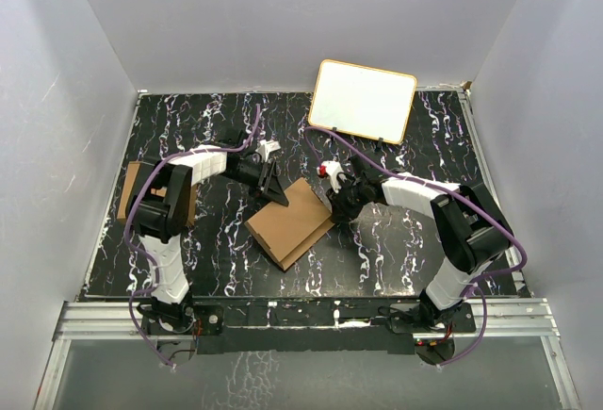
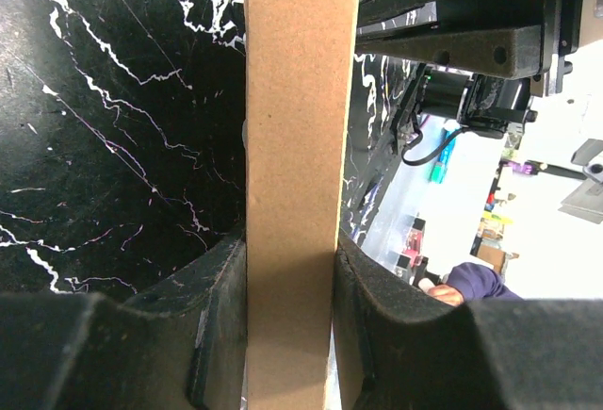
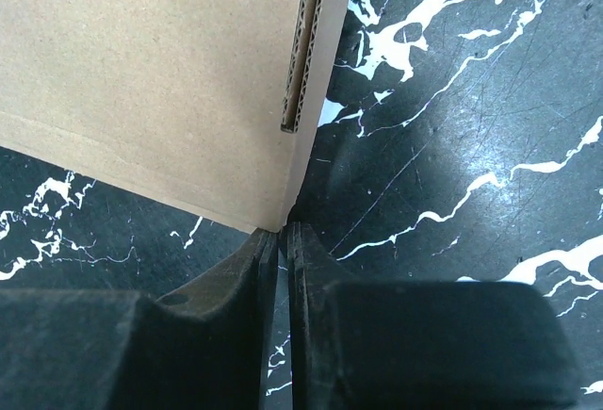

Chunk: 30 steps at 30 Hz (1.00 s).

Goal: Fold the paper box

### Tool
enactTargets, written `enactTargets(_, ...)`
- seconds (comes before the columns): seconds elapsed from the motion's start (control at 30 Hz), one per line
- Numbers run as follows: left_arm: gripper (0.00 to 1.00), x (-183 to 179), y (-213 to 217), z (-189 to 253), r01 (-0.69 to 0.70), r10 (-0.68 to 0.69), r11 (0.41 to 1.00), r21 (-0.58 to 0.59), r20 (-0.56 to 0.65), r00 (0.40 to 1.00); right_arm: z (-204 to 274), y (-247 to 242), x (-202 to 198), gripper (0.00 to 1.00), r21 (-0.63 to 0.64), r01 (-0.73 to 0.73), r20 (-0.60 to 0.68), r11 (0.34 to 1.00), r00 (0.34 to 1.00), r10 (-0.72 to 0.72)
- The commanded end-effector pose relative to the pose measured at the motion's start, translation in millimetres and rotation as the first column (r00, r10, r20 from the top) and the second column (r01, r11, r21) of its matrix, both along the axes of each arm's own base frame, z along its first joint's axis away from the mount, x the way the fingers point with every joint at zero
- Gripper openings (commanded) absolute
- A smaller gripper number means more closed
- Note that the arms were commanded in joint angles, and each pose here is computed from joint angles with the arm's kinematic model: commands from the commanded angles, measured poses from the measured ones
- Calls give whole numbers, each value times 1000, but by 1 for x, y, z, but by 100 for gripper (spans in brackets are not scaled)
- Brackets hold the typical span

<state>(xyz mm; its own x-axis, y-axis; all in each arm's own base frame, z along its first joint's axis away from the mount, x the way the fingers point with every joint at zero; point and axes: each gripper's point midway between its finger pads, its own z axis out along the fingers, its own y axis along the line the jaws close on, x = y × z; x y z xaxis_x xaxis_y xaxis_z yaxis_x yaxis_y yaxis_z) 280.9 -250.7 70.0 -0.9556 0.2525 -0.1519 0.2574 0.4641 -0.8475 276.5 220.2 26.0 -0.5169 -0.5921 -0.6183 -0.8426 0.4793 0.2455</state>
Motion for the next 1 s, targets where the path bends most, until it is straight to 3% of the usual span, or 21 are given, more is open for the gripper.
enactTargets(0.0,0,-5,8,-4,-3,-3,991,132,51,999,20,5,25,16,17,-16,120,1000,993,14)
enactTargets(0.27,0,-2,9,-4,-12,2,990,141,73,997,31,-7,24,34,43,-44,114,998,993,39)
enactTargets(0.47,0,-1,9,-2,-17,5,989,147,85,996,47,-16,22,40,114,-71,107,991,993,58)
enactTargets(0.7,0,1,8,5,-20,6,991,134,110,994,55,-25,23,38,178,-54,83,983,996,40)
enactTargets(0.97,0,-1,2,16,4,-36,985,174,181,983,41,-26,29,27,161,34,-1,986,999,-34)
